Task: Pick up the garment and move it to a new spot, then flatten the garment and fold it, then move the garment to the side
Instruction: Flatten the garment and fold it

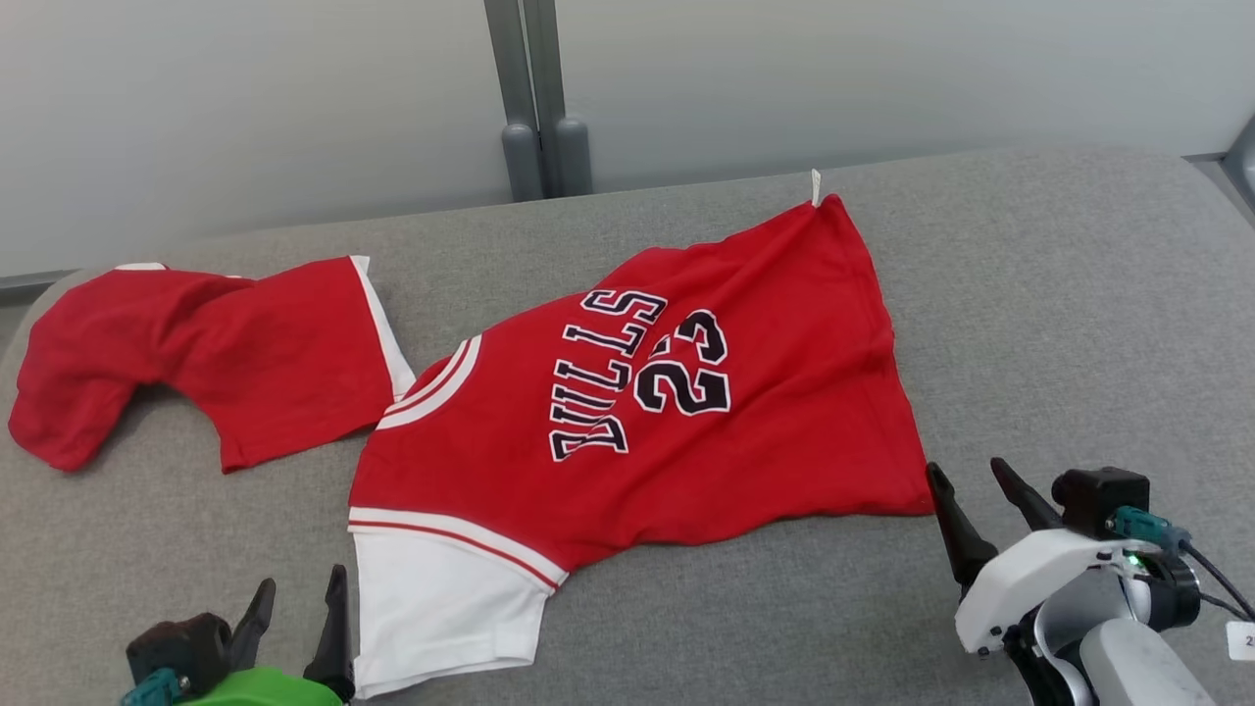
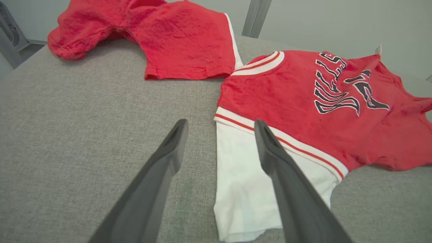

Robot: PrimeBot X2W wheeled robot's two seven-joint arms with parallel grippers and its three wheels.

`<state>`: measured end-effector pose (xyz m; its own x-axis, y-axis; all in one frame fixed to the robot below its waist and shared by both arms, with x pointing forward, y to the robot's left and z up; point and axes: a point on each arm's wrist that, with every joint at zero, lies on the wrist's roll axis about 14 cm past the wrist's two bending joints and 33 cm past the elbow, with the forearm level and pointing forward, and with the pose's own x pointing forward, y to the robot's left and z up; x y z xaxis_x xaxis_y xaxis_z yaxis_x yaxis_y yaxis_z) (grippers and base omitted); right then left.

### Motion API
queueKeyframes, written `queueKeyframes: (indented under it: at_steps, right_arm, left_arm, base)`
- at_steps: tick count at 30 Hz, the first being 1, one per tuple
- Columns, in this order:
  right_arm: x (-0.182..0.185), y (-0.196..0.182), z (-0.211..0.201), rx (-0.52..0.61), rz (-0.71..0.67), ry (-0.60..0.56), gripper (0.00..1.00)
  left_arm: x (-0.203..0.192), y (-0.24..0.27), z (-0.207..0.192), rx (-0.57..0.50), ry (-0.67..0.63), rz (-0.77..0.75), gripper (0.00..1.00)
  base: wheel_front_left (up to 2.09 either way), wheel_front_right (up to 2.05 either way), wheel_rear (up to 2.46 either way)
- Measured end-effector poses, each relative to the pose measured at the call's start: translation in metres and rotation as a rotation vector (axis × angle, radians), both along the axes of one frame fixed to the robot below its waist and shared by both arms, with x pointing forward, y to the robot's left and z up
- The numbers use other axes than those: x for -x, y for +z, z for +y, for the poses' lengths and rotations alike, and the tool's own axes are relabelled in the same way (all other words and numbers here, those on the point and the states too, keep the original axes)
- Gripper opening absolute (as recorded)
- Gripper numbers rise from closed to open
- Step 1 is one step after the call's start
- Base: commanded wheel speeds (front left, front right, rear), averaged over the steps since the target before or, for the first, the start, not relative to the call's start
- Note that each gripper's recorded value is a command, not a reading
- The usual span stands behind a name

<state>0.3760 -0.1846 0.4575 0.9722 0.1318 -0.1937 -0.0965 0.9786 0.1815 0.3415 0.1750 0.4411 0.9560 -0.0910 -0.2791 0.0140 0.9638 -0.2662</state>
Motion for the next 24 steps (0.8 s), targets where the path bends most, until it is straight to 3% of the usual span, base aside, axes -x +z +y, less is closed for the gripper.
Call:
queueKeyframes:
  at_steps: [14, 23, 24]
  right_arm:
    - [-0.02, -0.063, 0.013, -0.048, 0.311, 0.029, 1.0]
    - [-0.026, -0.083, 0.023, -0.058, 0.376, 0.05, 1.0]
    - [-0.027, -0.083, 0.024, -0.059, 0.377, 0.051, 0.93]
  left_arm:
    - [0.013, -0.055, -0.015, 0.036, -0.087, 0.312, 1.0]
    - [0.022, -0.081, -0.022, 0.077, -0.111, 0.428, 1.0]
    - [0.022, -0.081, -0.023, 0.083, -0.113, 0.431, 1.0]
  base:
    - [0.0, 0.0, 0.0]
    - [0.0, 0.0, 0.0]
    - [0.0, 0.0, 0.0]
